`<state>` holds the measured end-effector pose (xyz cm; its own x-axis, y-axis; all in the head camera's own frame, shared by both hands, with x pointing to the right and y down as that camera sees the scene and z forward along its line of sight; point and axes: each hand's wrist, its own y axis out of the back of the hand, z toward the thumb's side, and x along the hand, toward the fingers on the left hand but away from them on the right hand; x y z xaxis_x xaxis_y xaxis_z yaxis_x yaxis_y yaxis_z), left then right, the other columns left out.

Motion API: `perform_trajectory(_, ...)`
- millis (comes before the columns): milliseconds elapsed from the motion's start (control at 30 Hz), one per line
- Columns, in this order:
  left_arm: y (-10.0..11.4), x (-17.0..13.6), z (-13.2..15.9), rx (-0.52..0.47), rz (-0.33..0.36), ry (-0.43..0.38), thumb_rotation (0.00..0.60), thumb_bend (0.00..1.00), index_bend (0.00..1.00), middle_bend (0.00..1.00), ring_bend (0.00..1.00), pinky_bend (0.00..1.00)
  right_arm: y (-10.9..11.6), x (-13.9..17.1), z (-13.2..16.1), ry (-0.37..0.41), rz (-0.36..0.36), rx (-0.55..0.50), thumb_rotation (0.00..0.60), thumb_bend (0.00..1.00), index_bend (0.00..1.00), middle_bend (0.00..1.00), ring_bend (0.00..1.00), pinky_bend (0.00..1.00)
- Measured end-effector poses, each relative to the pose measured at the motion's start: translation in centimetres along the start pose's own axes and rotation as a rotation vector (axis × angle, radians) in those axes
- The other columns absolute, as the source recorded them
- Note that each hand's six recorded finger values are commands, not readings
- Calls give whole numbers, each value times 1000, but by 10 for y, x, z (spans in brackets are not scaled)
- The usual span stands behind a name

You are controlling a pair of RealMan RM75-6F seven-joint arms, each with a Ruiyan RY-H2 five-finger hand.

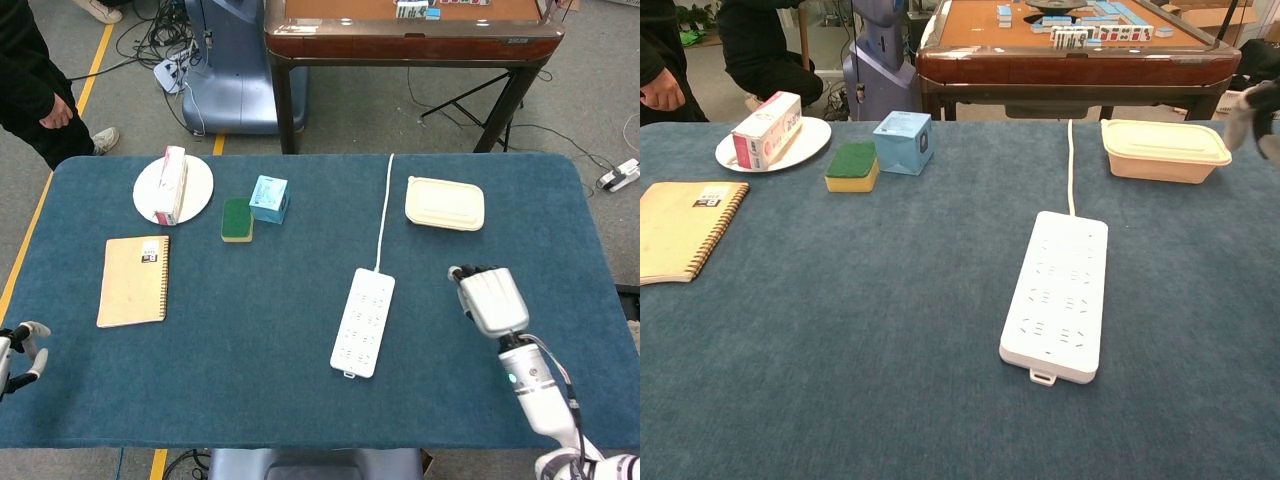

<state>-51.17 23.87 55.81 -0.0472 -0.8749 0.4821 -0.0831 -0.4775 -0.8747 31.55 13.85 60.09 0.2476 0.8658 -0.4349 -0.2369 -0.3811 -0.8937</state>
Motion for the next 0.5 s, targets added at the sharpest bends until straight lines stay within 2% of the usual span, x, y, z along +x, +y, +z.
perform_trajectory(167,-1,-2,8,-2,3,-28,600,430,501,616,522,721,1,37,-38,-99,-69,-11,600,546,394,468,503,580)
perform_trajectory(333,-3,-4,15,-3,7,-48,600,431,501,612,522,721,-7,72,-69,-196,-85,-53,600,542,394,461,495,573)
perform_trajectory(500,-4,-4,17,-2,8,-53,600,430,501,611,522,721,-12,93,-94,-266,-99,-105,600,542,394,461,494,572)
